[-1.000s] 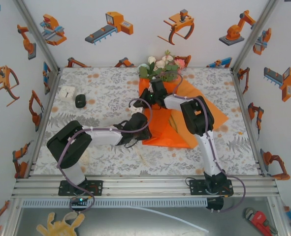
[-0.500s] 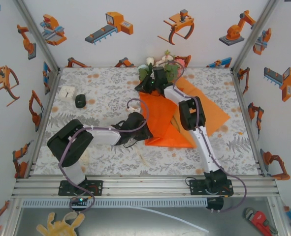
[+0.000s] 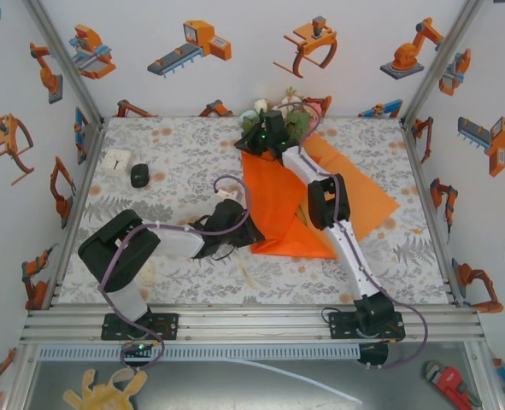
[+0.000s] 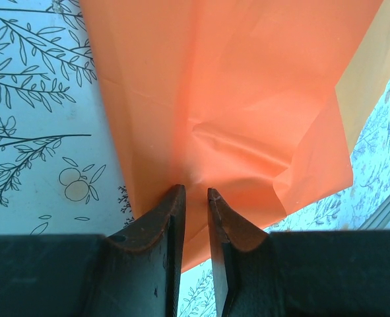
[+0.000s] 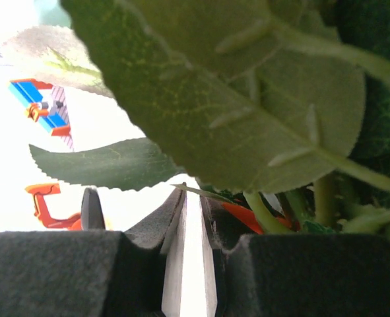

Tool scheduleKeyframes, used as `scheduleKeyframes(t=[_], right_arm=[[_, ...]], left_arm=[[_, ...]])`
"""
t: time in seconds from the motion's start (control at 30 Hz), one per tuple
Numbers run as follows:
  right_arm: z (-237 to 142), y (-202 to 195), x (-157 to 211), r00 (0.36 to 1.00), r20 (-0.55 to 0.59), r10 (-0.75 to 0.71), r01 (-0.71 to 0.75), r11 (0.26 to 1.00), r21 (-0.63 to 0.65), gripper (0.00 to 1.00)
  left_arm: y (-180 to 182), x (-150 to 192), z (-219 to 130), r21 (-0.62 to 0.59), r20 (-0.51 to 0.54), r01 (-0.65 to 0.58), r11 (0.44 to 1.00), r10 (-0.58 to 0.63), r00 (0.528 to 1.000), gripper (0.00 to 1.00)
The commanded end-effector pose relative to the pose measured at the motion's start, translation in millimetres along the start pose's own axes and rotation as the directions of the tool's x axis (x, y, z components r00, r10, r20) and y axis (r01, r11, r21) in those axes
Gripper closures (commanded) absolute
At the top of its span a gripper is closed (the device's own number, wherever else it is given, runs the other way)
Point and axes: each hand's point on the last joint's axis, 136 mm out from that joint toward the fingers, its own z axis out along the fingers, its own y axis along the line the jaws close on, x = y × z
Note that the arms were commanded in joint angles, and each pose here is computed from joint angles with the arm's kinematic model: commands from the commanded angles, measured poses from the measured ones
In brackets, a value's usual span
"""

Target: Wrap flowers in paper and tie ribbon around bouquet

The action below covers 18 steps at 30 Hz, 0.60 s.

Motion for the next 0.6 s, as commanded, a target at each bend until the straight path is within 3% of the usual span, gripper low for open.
scheduleKeyframes(t=[0.0, 0.2, 0.3, 0.43, 0.57], right_arm=[[12, -86, -2, 0.997, 0.050, 0.053, -0.062, 0.979, 0.193, 0.80], [15, -69, -26, 0.987, 0.160, 0.035, -0.055, 0.991, 0.123, 0.81], [5, -34, -43, 0.981, 0.192, -0.003, -0.010, 0.997, 0.070, 0.82], [-27, 47, -62, 0.977, 0.207, -0.046, 0.061, 0.996, -0.066, 0.82], [-70, 126, -55, 0.980, 0.179, -0.085, 0.125, 0.965, -0.230, 0.80]], left_arm=[[120, 109, -23, -0.380, -0.349, -0.093, 0.920, -0.050, 0.936, 0.72], [119, 111, -28, -0.394, -0.343, -0.119, 0.911, -0.026, 0.939, 0.72], [119, 111, -27, -0.398, -0.339, -0.117, 0.910, -0.028, 0.940, 0.72], [116, 110, -25, -0.395, -0.338, -0.119, 0.911, -0.023, 0.941, 0.72], [115, 108, -23, -0.395, -0.336, -0.122, 0.911, -0.020, 0.942, 0.72]])
